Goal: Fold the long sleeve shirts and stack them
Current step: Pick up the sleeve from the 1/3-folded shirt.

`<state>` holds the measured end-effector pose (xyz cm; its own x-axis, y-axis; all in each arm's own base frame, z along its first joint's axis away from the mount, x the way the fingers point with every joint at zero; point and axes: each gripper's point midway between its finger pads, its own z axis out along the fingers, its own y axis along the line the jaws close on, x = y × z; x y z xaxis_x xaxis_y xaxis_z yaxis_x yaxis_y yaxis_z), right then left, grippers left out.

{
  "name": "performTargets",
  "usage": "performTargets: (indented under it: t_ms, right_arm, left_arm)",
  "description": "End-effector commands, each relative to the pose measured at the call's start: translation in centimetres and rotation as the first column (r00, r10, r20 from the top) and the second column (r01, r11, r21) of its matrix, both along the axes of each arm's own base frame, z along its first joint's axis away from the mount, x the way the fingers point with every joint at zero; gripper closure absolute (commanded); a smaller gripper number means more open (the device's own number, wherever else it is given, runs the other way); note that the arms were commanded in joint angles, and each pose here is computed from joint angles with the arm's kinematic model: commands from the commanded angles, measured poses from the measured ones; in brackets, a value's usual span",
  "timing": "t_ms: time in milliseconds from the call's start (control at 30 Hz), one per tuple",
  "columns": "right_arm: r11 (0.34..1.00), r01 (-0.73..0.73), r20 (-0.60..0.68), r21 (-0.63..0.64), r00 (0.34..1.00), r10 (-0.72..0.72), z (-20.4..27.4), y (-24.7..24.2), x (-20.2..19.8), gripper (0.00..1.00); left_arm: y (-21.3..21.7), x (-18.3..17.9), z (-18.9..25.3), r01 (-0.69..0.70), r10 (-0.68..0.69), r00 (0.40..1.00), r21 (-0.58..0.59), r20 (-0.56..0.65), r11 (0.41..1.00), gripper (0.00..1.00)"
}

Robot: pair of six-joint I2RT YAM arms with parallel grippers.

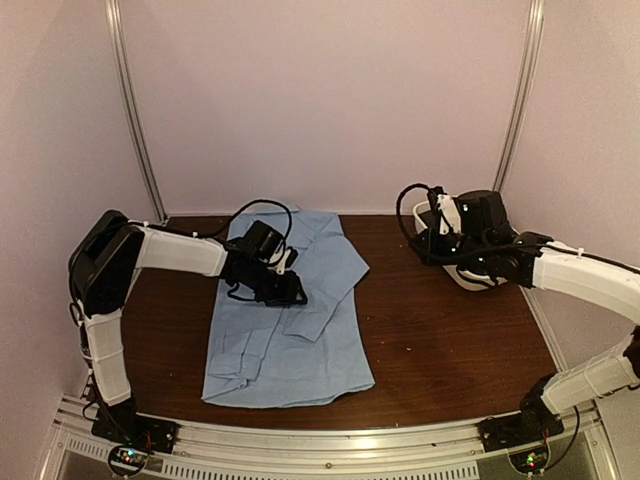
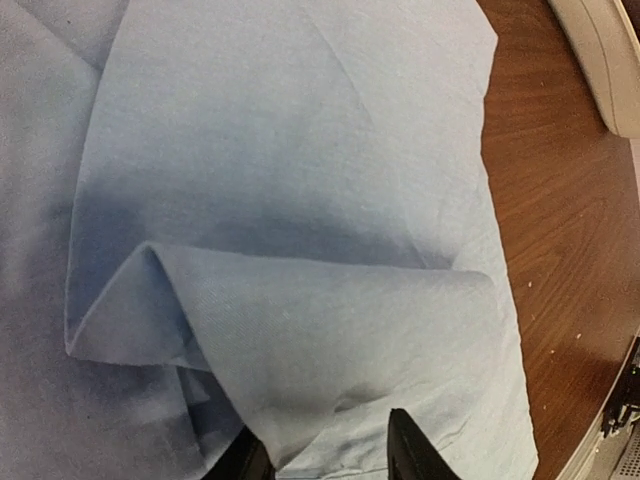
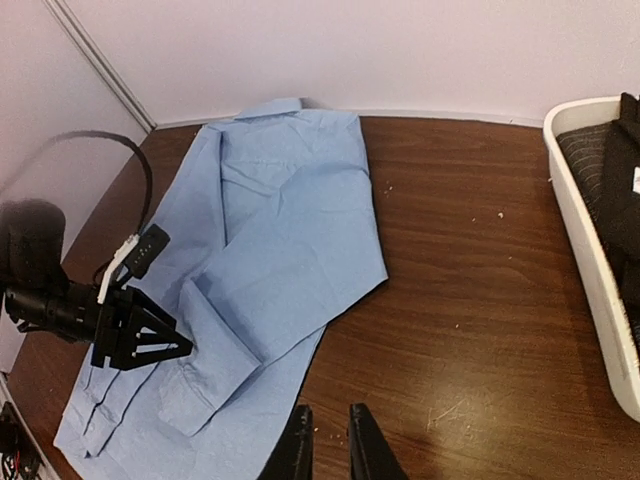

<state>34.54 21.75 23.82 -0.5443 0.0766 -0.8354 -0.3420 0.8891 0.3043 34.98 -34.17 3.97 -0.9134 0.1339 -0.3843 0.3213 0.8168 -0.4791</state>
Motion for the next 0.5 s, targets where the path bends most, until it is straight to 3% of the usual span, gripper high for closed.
performTargets:
  t_ms: [0,167,300,467]
  right_arm:
    - [0.992,-0.116,-0.166,0.048,0.979,0.123,-5.1,2.8,-2.3,0.86]
    - [0.989,-0.146,-0.261,0.033,0.954,0.149,-8.5,5.0,-4.4,0.88]
    - [0.985,-0.172,-0.338,0.016,0.926,0.168,-10.9,6.4,-6.1,0.88]
    - [0.974,-0.226,-0.453,-0.007,0.869,0.198,-14.8,8.5,-9.6,0.87]
  left_arm:
    - [-0.8,-1.4,3.6,0.056,-0.056,0.998,-0.099,0.006,0.993,0.65]
    - [-1.0,-1.8,5.7,0.070,-0.068,0.998,-0.134,0.016,0.989,0.90]
    - [-0.6,-1.4,7.9,0.055,-0.048,0.997,-0.131,0.054,0.990,0.98]
    - [0.5,-0.3,10.8,0.014,-0.001,0.994,-0.130,0.107,0.991,1.00]
